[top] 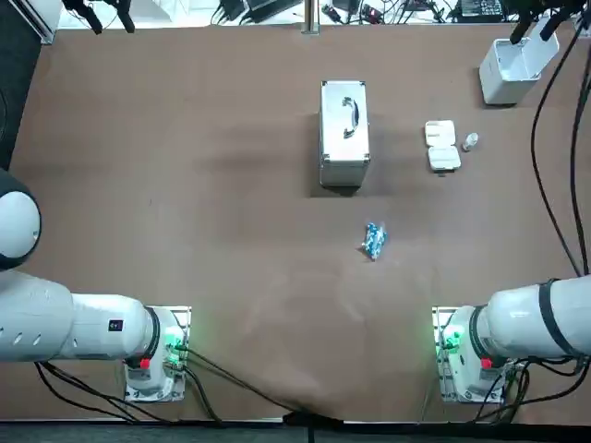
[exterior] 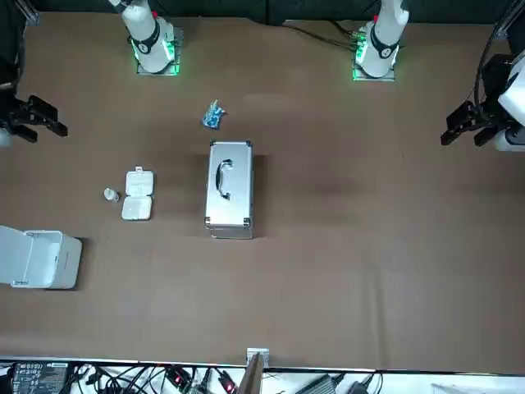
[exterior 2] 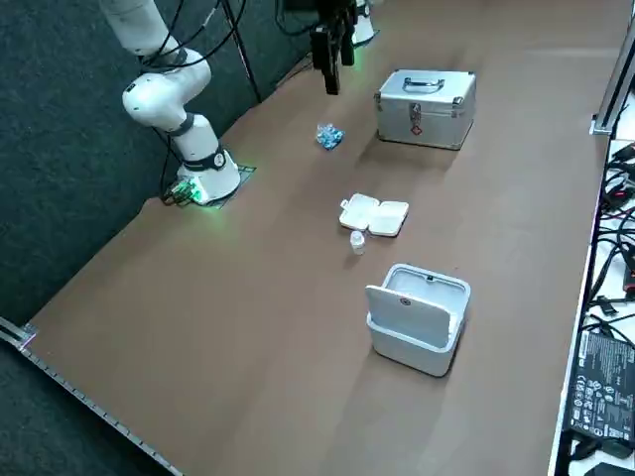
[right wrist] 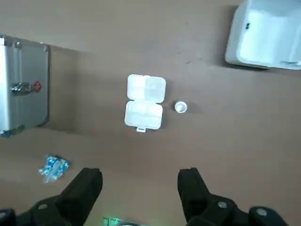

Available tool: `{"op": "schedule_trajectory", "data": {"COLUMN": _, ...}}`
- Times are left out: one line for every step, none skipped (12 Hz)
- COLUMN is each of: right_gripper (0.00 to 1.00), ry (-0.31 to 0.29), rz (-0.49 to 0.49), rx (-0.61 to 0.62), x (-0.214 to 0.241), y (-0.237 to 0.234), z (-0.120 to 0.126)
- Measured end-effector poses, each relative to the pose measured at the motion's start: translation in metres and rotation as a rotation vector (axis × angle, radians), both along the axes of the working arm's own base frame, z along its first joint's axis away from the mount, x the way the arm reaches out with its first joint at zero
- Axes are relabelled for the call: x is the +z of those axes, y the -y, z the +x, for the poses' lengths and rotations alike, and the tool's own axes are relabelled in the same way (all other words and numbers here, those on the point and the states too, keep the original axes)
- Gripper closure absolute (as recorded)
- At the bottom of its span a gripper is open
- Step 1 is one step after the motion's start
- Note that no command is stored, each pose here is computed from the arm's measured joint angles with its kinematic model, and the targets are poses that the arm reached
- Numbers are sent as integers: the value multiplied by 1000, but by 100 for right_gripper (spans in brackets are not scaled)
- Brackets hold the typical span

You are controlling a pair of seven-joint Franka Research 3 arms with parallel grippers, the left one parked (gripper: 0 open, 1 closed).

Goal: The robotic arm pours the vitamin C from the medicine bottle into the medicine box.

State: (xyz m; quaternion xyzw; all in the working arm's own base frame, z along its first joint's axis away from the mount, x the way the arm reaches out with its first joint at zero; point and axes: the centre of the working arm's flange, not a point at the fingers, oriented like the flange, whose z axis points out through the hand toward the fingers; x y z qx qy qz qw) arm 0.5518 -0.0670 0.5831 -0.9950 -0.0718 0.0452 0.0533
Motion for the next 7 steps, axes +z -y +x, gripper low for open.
{"op": "schedule_trajectory", "data": {"right_gripper": 0, "ry": -4, "rz": 24, "rx": 9, "x": -5, "y": 10, "z": -1}}
{"op": "schedule_trajectory", "data": {"right_gripper": 0, "ry": -9, "rz": 39, "rx": 12, "x": -11, "y": 17, "z": -1}}
{"op": "schedule_trajectory", "data": {"right_gripper": 0, "ry": -14, "rz": 50, "rx": 15, "x": -16, "y": 20, "z": -1}}
{"op": "schedule_trajectory", "data": {"right_gripper": 0, "ry": -16, "rz": 58, "rx": 27, "x": -22, "y": 21, "z": 0}}
{"op": "schedule_trajectory", "data": {"right_gripper": 0, "ry": -11, "rz": 72, "rx": 54, "x": -27, "y": 21, "z": 2}}
{"op": "schedule_trajectory", "data": {"right_gripper": 0, "ry": 3, "rz": 87, "rx": 94, "x": -31, "y": 21, "z": 5}}
{"op": "schedule_trajectory", "data": {"right_gripper": 0, "ry": 17, "rz": 95, "rx": 139, "x": -35, "y": 23, "z": 7}}
